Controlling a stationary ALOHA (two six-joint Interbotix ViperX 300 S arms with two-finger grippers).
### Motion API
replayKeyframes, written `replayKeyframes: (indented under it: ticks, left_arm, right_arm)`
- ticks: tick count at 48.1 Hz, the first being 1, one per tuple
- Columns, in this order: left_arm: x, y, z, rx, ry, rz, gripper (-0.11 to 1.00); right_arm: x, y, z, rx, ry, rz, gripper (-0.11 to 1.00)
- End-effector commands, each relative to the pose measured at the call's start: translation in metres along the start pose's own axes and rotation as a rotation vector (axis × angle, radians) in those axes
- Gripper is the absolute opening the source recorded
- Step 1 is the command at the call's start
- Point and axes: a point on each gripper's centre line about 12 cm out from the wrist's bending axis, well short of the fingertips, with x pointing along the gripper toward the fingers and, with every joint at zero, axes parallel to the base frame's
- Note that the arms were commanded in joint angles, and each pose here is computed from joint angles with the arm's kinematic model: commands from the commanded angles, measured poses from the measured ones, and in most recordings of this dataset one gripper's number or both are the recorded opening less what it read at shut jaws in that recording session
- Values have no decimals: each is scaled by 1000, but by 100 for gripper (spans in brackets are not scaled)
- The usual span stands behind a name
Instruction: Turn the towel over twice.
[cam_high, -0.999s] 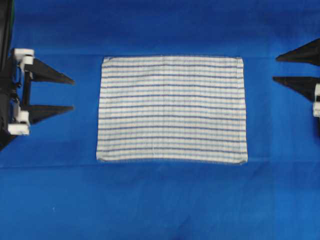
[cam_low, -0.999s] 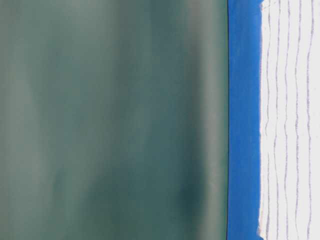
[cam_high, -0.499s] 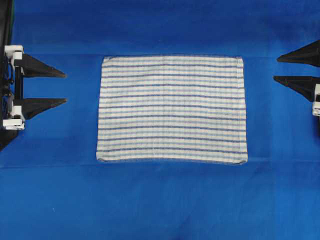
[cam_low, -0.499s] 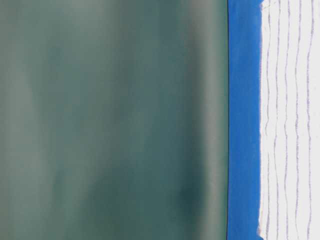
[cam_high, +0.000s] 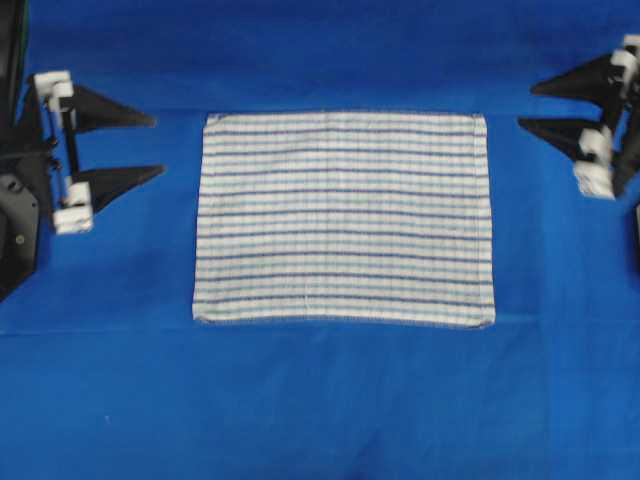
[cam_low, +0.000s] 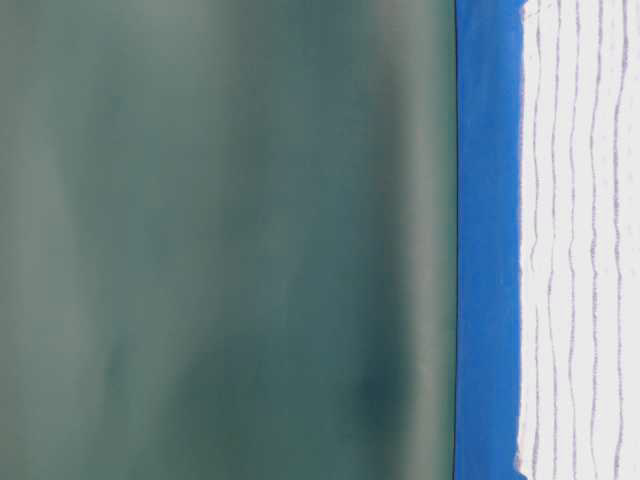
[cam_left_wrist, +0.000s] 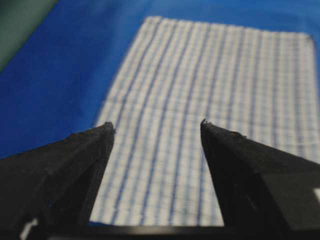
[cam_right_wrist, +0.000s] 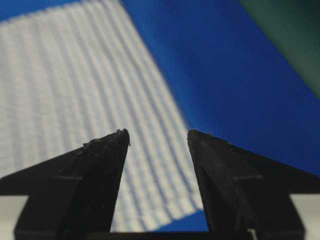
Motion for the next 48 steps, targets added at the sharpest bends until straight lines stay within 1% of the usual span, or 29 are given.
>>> replayKeyframes:
  ticks: [1, 7, 11, 13, 19, 28, 33, 40, 48]
  left_arm:
    - [15, 8, 1, -2, 3, 37, 69]
    - [35, 21, -12, -16, 69, 88, 80]
    - [49, 30, -22, -27, 125, 119, 87]
    - [55, 35, -29, -32, 151, 132, 89]
    - [71, 45, -46, -44, 197, 166, 89]
    - [90, 56, -70, -54, 231, 195, 89]
    - [99, 62, -85, -62, 267, 210, 89]
    - [108, 69, -99, -73, 309, 226, 89]
    - [113, 75, -109, -83, 336, 242, 89]
  right_arm:
    - [14, -11, 2, 24, 23, -37, 61]
    - [37, -26, -11, 44, 118, -92, 61]
    - [52, -35, -21, 51, 184, -117, 61]
    - [59, -39, -27, 57, 217, -127, 61]
    - [83, -49, -46, 74, 306, -137, 62]
    - [110, -56, -63, 84, 354, -116, 64]
    - [119, -59, -69, 88, 372, -111, 65]
    - [127, -60, -78, 92, 406, -109, 65]
    - [128, -59, -89, 94, 443, -108, 65]
